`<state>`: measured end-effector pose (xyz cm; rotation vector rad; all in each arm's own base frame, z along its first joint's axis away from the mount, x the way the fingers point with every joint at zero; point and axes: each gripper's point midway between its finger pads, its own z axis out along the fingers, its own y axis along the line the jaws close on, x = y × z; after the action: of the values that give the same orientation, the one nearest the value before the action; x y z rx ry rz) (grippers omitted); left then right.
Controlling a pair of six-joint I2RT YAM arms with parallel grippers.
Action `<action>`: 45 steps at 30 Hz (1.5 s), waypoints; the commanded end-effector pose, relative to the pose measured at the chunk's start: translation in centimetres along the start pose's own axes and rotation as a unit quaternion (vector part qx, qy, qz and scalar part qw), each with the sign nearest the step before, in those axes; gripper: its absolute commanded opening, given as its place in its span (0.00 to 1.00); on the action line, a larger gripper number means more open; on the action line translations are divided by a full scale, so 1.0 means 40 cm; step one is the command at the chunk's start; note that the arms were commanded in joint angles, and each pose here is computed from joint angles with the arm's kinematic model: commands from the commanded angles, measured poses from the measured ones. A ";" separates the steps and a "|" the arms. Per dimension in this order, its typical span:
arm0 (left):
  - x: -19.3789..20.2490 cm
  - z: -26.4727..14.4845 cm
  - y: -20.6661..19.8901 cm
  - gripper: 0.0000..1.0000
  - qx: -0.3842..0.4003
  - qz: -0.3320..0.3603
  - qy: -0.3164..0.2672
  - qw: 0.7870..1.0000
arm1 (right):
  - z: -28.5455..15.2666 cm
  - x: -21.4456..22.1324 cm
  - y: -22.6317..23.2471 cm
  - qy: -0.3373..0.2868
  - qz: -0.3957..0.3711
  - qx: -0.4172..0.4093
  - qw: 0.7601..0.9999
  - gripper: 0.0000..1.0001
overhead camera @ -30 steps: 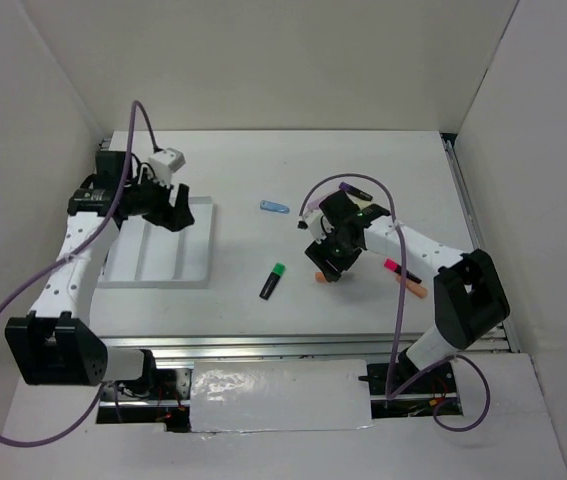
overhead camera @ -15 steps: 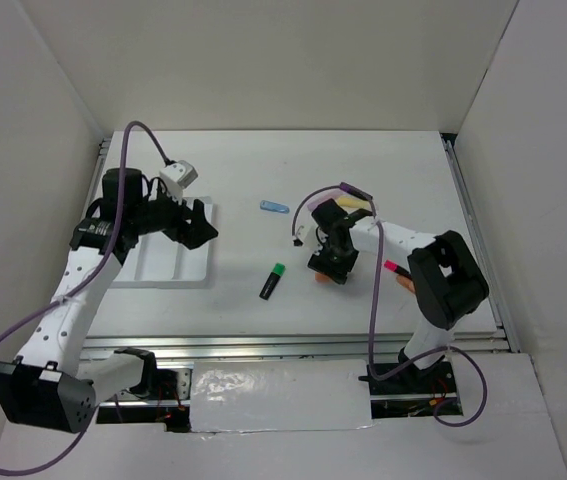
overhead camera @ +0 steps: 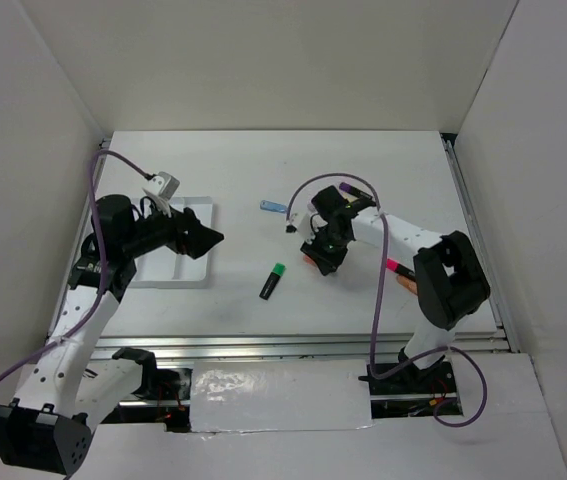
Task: Sort the stationery into containers
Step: Grab a piece of stationery with the right arm, then pass the stationery from the right arm to the left
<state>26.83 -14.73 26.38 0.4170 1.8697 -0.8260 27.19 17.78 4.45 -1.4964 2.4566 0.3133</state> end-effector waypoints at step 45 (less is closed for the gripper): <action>-0.001 0.171 -0.129 0.83 0.104 -0.197 -0.013 0.975 | -0.339 -0.462 0.250 -0.302 0.113 -0.217 0.921 0.00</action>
<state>28.34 -22.68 22.36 0.1097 2.0338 -1.2370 25.00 32.72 22.91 -1.0150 2.1548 1.2318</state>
